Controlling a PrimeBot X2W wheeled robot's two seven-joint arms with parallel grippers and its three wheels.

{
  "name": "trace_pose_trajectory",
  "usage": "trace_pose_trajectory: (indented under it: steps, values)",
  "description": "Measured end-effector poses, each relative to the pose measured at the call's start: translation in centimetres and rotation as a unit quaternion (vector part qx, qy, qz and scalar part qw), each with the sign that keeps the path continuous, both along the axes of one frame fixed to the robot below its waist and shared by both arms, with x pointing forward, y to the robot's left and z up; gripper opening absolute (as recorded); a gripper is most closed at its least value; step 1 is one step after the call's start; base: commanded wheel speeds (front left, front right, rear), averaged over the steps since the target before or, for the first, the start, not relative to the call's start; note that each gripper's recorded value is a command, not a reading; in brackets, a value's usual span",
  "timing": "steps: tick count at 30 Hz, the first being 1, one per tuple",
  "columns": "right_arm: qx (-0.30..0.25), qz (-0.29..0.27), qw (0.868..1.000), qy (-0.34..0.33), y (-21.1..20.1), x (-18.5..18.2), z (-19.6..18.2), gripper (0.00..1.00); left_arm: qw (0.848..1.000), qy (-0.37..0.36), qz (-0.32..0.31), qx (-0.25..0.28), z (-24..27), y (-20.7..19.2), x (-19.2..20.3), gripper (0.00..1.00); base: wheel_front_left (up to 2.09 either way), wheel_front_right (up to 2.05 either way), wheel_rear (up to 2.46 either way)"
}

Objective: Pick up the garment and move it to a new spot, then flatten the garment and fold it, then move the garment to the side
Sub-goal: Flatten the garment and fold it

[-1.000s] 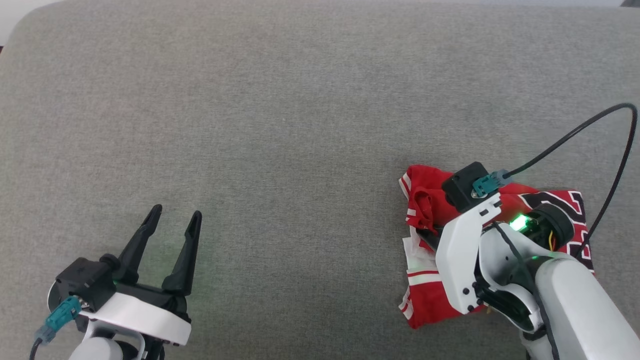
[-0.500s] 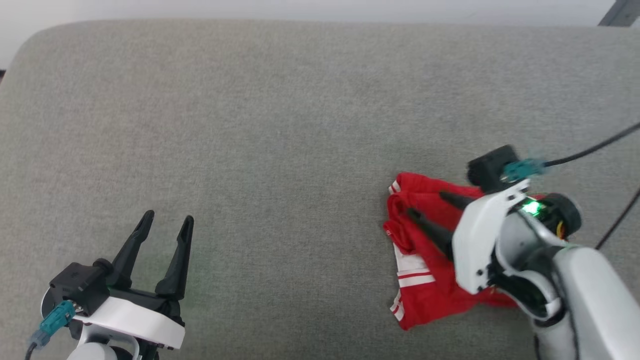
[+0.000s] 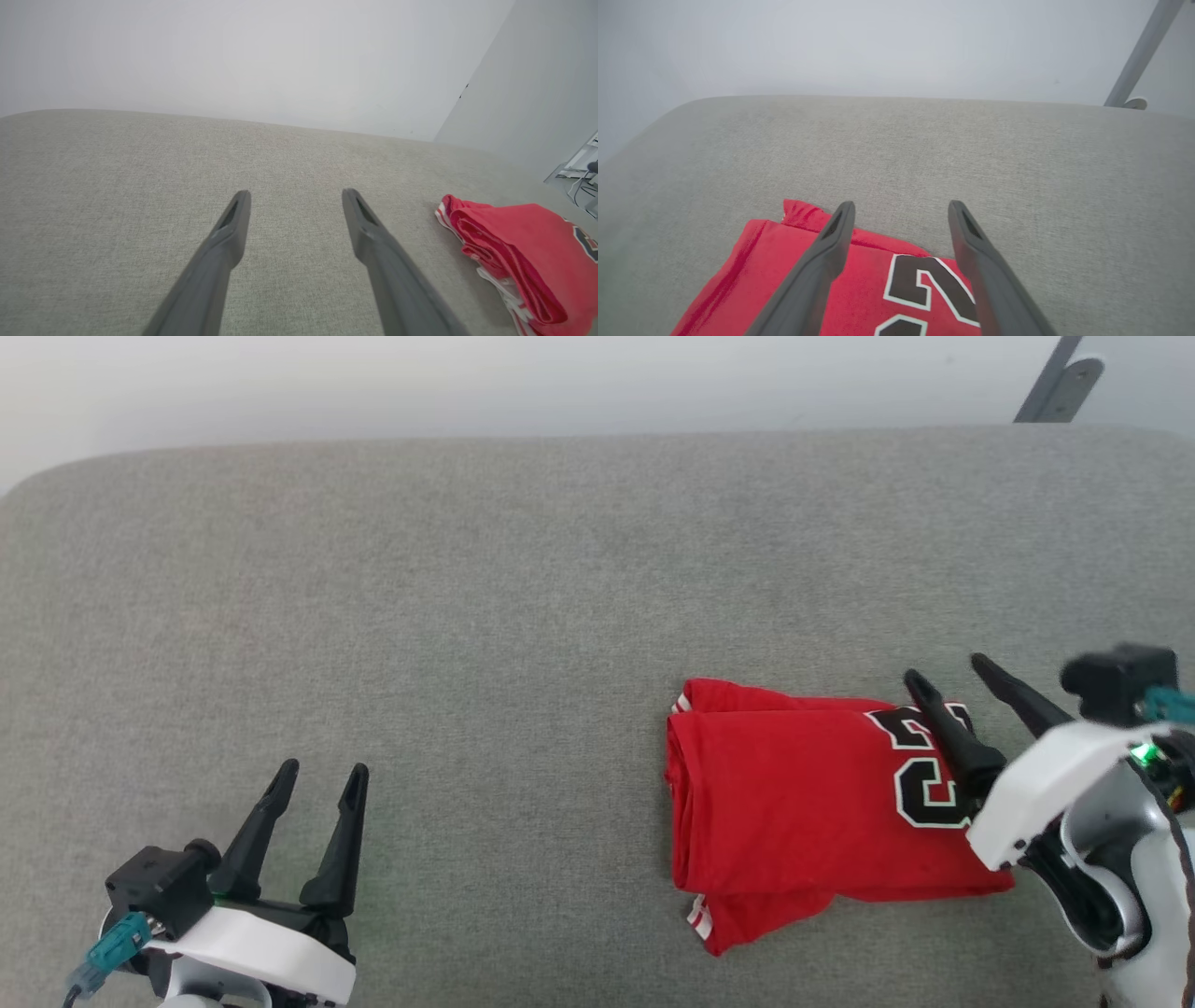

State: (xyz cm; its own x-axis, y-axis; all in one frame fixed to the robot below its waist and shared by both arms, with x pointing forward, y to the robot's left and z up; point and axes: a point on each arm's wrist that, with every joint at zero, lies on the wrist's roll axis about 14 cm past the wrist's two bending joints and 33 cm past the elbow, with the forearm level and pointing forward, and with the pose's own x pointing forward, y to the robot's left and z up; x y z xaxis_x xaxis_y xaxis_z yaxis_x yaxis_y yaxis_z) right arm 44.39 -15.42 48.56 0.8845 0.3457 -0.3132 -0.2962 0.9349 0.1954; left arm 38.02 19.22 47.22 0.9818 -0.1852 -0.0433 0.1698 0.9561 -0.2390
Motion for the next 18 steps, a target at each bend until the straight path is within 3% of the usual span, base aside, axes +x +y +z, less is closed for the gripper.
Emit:
trace_pose_trajectory:
  steps: [9, 18]
  values:
    - [-0.016, -0.083, 0.988, -0.129, -4.8, -1.6, 1.2, 1.0, 1.0, -0.006, 0.011, 0.001, 0.4, 0.5, -0.6, 1.0, 0.0, 0.0, 0.0]
    - [-0.008, -0.109, 0.975, -0.195, -5.2, -3.7, 2.5, 1.0, 0.999, -0.016, 0.041, 0.0, 1.0, 1.8, -2.1, 1.0, 0.0, 0.0, 0.0]
